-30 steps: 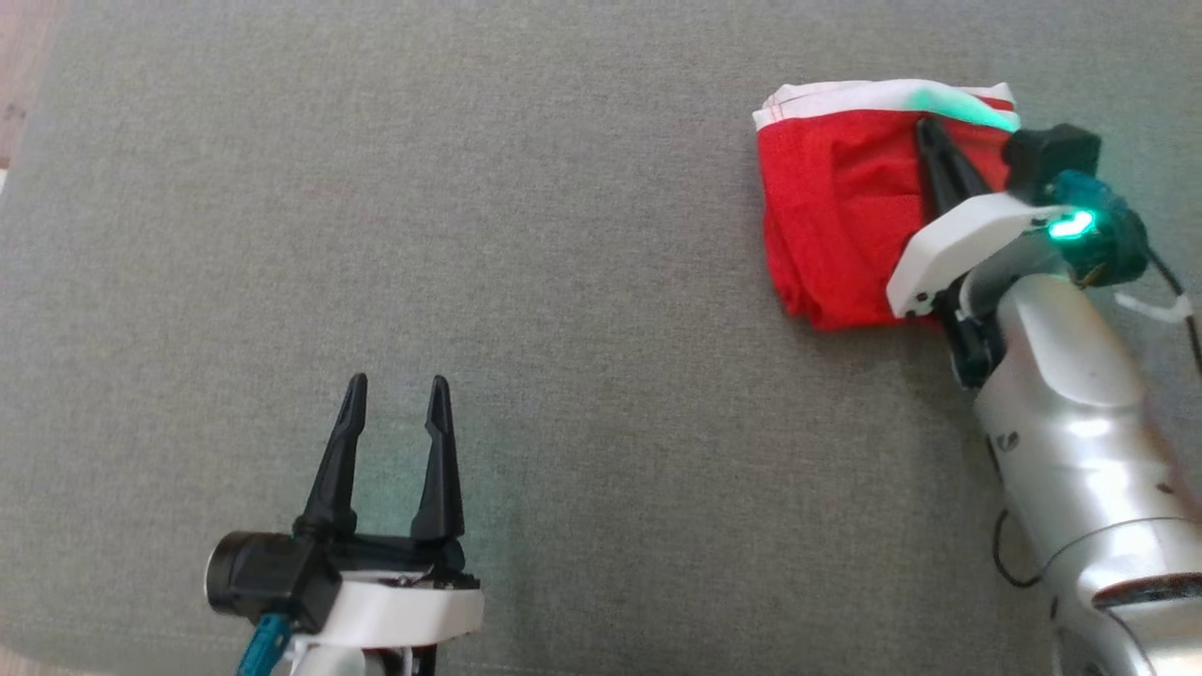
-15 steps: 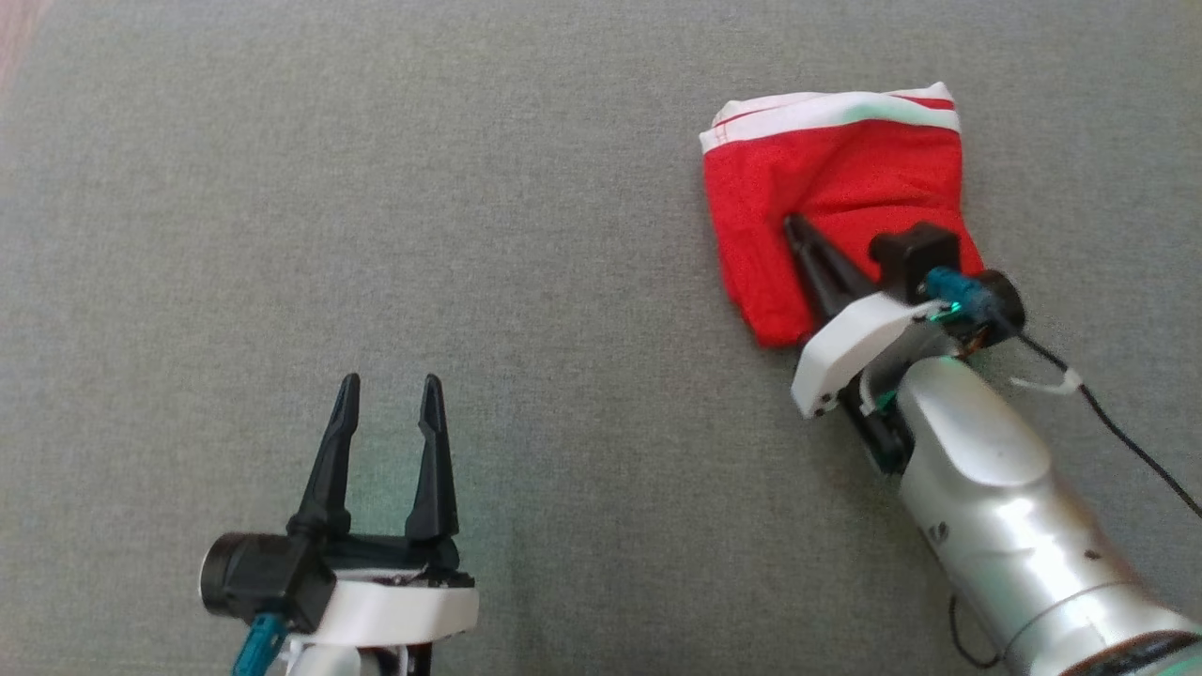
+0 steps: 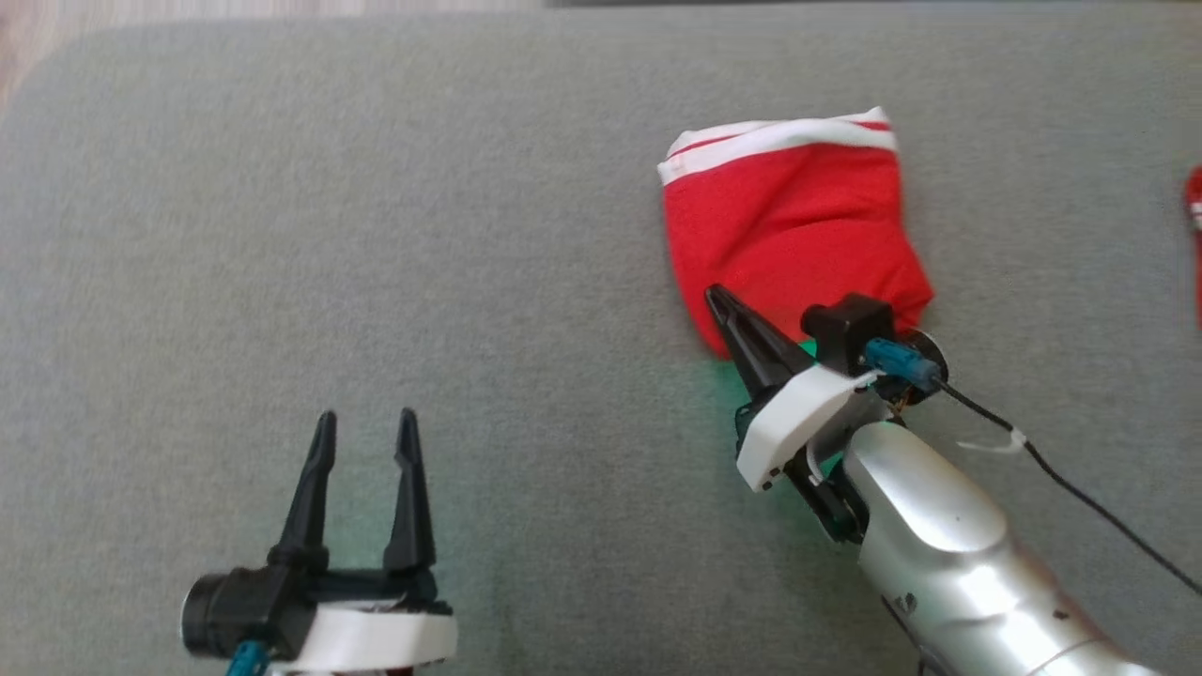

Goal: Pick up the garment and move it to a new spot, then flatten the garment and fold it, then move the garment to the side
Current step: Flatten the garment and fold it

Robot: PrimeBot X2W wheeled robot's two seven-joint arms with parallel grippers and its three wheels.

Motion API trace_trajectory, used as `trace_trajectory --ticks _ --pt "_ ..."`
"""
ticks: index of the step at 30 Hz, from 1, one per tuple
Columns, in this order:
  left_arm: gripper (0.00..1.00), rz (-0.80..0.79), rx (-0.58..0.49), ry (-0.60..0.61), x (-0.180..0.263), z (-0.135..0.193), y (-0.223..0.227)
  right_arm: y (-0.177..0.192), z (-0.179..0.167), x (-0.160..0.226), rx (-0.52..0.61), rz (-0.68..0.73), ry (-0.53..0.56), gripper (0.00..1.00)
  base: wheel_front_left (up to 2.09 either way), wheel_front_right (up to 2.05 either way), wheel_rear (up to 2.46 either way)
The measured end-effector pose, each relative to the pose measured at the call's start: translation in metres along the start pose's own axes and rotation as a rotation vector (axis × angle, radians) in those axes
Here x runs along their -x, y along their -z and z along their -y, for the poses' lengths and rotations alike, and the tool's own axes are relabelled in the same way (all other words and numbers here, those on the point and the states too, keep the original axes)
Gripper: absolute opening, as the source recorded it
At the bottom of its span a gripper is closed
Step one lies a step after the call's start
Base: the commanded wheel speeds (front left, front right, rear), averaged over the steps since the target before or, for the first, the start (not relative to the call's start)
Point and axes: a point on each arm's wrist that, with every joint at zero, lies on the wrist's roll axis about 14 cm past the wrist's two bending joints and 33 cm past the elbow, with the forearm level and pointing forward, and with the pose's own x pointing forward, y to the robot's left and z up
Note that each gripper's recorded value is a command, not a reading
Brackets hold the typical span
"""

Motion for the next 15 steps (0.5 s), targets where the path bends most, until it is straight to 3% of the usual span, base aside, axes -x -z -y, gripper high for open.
trace_trajectory --ticks 5,7,9,15 --pt "1.0 0.025 -0.015 0.016 0.007 0.001 -0.008 -0.027 0.021 0.028 -0.008 0.109 0.1 0.0 0.0 0.0 0.0" --pt "1.0 0.035 -0.019 0.023 0.01 0.002 -0.011 -0.038 0.035 0.044 0.02 0.153 0.157 0.45 0.0 0.0 0.0" --pt "1.0 0.041 -0.02 0.039 0.013 0.004 -0.013 -0.045 0.048 0.064 0.029 0.194 0.222 0.98 0.0 0.0 0.0" --pt "1.0 0.026 -0.046 0.079 0.028 0.009 -0.007 -0.036 0.08 0.142 0.053 0.25 0.409 1.0 0.0 0.0 0.0"
